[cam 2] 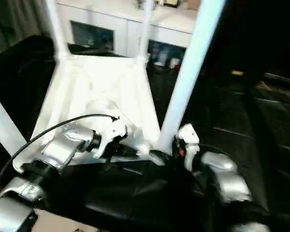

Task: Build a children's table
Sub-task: Rotate leg to tighten

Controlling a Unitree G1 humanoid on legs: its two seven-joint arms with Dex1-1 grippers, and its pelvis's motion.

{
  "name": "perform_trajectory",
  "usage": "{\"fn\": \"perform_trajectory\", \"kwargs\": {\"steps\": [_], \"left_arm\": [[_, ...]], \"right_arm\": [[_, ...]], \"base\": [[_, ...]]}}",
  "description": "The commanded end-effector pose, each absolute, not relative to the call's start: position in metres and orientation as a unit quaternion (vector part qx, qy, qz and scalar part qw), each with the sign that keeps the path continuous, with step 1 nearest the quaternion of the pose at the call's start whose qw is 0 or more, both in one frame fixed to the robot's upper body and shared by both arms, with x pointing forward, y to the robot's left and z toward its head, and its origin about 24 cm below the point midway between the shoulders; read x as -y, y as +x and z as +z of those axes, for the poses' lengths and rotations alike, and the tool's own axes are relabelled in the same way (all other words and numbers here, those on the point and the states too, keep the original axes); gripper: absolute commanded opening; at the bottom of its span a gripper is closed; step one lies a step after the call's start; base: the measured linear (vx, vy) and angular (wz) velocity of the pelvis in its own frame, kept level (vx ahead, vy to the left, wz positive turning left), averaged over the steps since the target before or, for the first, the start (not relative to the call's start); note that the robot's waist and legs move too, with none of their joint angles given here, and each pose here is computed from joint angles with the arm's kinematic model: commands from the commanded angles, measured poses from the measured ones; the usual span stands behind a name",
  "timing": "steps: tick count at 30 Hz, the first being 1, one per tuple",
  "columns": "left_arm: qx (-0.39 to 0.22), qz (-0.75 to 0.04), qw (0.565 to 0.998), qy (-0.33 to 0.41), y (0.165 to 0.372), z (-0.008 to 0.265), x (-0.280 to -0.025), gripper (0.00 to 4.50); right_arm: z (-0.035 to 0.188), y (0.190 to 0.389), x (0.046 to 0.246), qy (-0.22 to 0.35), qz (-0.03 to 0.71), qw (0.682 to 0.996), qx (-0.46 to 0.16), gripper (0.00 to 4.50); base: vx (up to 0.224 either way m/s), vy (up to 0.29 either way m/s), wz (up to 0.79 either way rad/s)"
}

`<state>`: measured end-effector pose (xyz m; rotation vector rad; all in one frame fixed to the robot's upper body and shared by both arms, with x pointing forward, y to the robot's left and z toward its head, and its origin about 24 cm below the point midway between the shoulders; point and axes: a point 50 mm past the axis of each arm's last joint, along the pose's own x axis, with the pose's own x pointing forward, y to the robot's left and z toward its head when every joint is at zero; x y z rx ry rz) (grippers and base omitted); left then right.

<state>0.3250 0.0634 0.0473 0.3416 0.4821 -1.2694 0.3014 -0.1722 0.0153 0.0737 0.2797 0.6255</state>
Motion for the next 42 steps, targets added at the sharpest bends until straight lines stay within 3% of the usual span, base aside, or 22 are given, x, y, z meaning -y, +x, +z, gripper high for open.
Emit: {"fn": "perform_trajectory", "kwargs": {"steps": [1,4,9,13,14,23,27,32,41,42], "left_arm": [[-0.25,-0.556,0.782,0.133,0.321,0.028,-0.061,0.0],[-0.252,-0.483,0.828,0.131,0.333,0.027,-0.044,0.0],[-0.244,-0.451,0.846,0.144,0.339,0.028,-0.034,0.0],[-0.241,-0.461,0.841,0.151,0.338,0.028,-0.03,0.0],[-0.24,-0.474,0.833,0.154,0.336,0.027,-0.032,0.0],[-0.233,-0.542,0.792,0.156,0.328,0.025,-0.047,0.0],[-0.232,-0.59,0.757,0.16,0.319,0.026,-0.061,0.0],[-0.227,-0.619,0.735,0.158,0.311,0.026,-0.069,0.0],[-0.226,-0.657,0.704,0.144,0.299,0.03,-0.073,0.0],[-0.226,-0.662,0.7,0.144,0.297,0.031,-0.074,0.0]], "right_arm": [[0.014,0.308,0.185,0.035,0.223,0.965,-0.134,2.72],[0.007,0.316,0.174,0.034,0.099,0.986,-0.13,2.72],[0.005,0.32,0.152,0.04,0.068,0.989,-0.128,2.72],[0.01,0.322,0.136,0.051,0.109,0.987,-0.11,2.72],[0.016,0.321,0.133,0.061,0.141,0.984,-0.086,3.28],[0.03,0.317,0.162,0.046,0.252,0.964,-0.079,3.97],[0.036,0.296,0.181,0.002,0.384,0.919,-0.092,3.97],[0.033,0.283,0.191,-0.003,0.445,0.887,-0.125,3.97],[0.028,0.276,0.196,-0.021,0.472,0.868,-0.157,3.97],[0.027,0.277,0.195,-0.021,0.472,0.868,-0.157,3.81]], "base": [[0.0,0.0,0.0],[0.0,0.0,0.0],[0.0,0.0,0.0],[0.0,0.0,0.0],[0.0,0.0,0.0],[0.0,0.0,0.0],[0.0,0.0,0.0],[0.0,0.0,0.0],[0.0,0.0,0.0],[0.0,0.0,0.0]]}}
